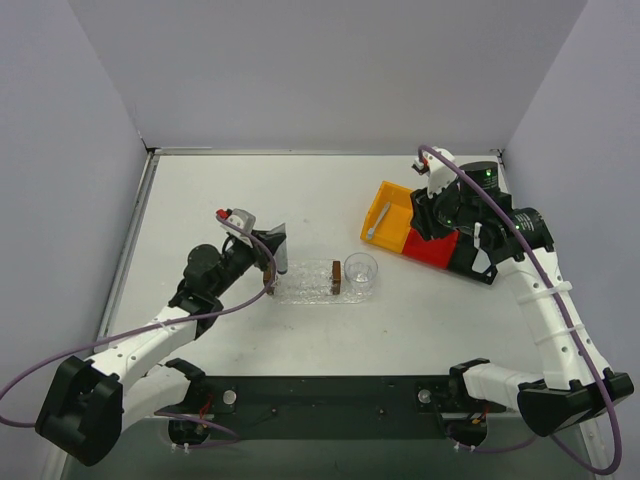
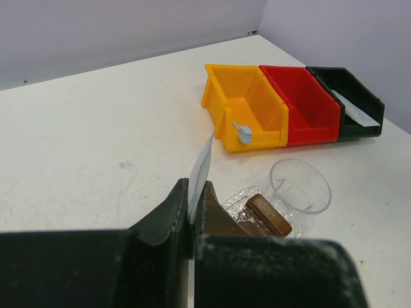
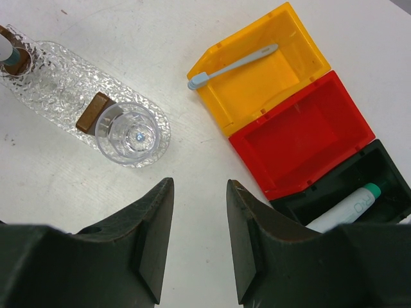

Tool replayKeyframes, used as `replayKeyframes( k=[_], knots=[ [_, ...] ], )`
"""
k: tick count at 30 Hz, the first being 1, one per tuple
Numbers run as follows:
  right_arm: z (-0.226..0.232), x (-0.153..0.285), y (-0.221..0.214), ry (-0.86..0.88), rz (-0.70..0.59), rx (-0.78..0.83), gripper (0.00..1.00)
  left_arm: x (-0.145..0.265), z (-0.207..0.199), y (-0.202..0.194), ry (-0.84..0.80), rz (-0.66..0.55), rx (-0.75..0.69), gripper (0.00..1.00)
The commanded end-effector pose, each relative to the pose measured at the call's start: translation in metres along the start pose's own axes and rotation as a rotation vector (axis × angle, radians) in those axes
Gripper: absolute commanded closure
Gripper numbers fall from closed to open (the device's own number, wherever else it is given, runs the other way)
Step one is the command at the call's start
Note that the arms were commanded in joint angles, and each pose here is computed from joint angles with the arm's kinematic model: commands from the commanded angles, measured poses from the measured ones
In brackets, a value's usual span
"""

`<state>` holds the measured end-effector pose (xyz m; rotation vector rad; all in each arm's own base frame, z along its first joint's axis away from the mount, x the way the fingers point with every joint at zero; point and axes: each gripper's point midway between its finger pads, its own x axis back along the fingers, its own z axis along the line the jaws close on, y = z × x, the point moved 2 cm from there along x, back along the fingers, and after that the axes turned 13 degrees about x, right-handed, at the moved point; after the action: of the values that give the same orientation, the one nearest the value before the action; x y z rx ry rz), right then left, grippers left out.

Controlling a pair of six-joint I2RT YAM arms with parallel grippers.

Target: Prepare toiletry sets of a toothbrush and toothpaste on the tray

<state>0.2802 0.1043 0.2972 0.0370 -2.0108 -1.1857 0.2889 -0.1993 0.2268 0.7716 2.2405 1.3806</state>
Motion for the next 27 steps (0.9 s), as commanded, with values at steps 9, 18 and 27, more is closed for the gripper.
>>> replayKeyframes(
  k=[9, 18, 27],
  knots=[
    [-0.001, -0.005, 0.002, 0.01, -0.011, -0.019, 0.66, 0.001, -0.013, 0.03, -0.068, -0.131, -0.007, 1.0],
    [-0.002, -0.003, 0.002, 0.005, -0.015, -0.022, 0.66, 0.0, -0.011, 0.025, -0.074, -0.118, -0.008, 1.0],
    [-0.001, -0.003, 0.003, 0.008, -0.02, -0.019, 0.66, -0.001, -0.007, 0.019, -0.066, -0.105, -0.005, 1.0]
  ],
)
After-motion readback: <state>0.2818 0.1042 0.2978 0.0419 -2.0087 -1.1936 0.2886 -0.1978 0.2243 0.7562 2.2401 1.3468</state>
